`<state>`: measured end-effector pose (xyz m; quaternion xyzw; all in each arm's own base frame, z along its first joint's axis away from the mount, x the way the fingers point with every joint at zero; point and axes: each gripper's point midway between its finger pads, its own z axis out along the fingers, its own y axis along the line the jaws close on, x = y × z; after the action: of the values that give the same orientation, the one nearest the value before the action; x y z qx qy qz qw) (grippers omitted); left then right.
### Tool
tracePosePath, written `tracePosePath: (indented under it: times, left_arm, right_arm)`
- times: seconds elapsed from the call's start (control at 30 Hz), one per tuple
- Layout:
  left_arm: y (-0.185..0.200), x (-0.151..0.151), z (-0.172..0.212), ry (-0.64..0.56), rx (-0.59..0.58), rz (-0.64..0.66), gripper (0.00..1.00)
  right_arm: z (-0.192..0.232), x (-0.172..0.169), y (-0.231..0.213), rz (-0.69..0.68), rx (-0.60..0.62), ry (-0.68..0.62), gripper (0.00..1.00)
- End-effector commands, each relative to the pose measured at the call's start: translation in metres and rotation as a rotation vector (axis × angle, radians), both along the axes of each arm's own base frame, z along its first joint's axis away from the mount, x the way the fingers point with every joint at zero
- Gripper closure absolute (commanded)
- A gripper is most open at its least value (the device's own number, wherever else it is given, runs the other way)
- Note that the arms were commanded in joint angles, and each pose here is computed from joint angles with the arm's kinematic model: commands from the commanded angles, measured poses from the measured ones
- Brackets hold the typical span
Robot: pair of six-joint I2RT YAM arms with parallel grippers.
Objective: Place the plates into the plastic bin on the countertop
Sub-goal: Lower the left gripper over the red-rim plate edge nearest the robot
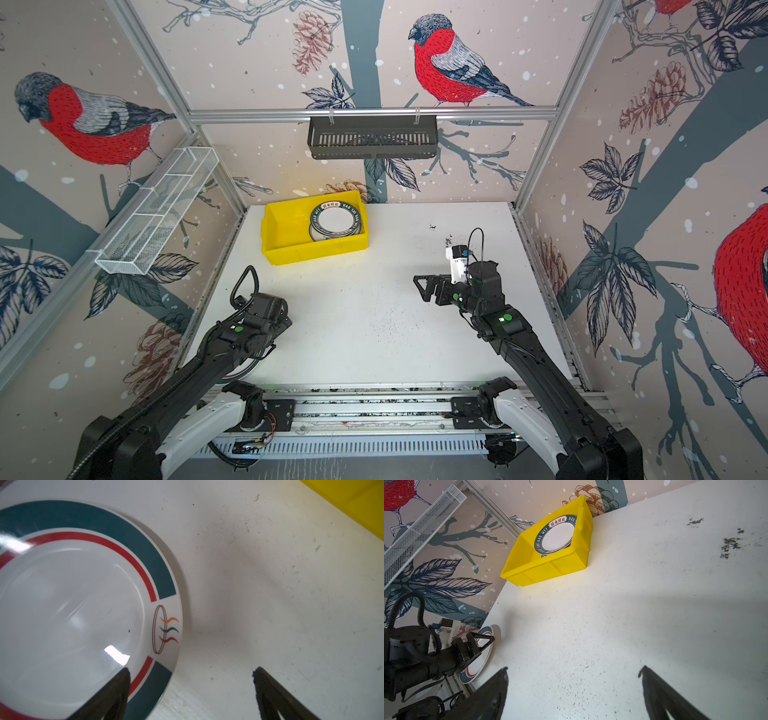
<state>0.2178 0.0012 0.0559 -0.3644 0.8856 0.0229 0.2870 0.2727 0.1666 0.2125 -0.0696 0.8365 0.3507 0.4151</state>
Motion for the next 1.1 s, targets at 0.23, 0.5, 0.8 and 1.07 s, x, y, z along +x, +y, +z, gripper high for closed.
tracePosePath:
  times: [0.23, 0.5, 0.8, 1.07]
  left_arm:
    - [0.005, 0.012, -0.017, -0.016, -0.051, 0.028, 0.07]
    - [-0.004, 0.02, -0.026, -0.019, -0.087, -0.011, 0.07]
    - [-0.029, 0.034, -0.034, -0.007, -0.183, -0.104, 0.07]
    - [-0.043, 0.036, -0.048, 0.003, -0.24, -0.16, 0.08]
  right_arm:
    - [0.0, 0.006, -0.006, -0.03, 0.003, 0.006, 0.0]
    - [-0.004, 0.009, -0.008, -0.042, 0.016, 0.022, 0.0]
    - [-0.007, 0.012, -0.009, -0.052, 0.03, 0.045, 0.0]
    - [-0.011, 0.013, -0.008, -0.049, 0.043, 0.073, 0.0]
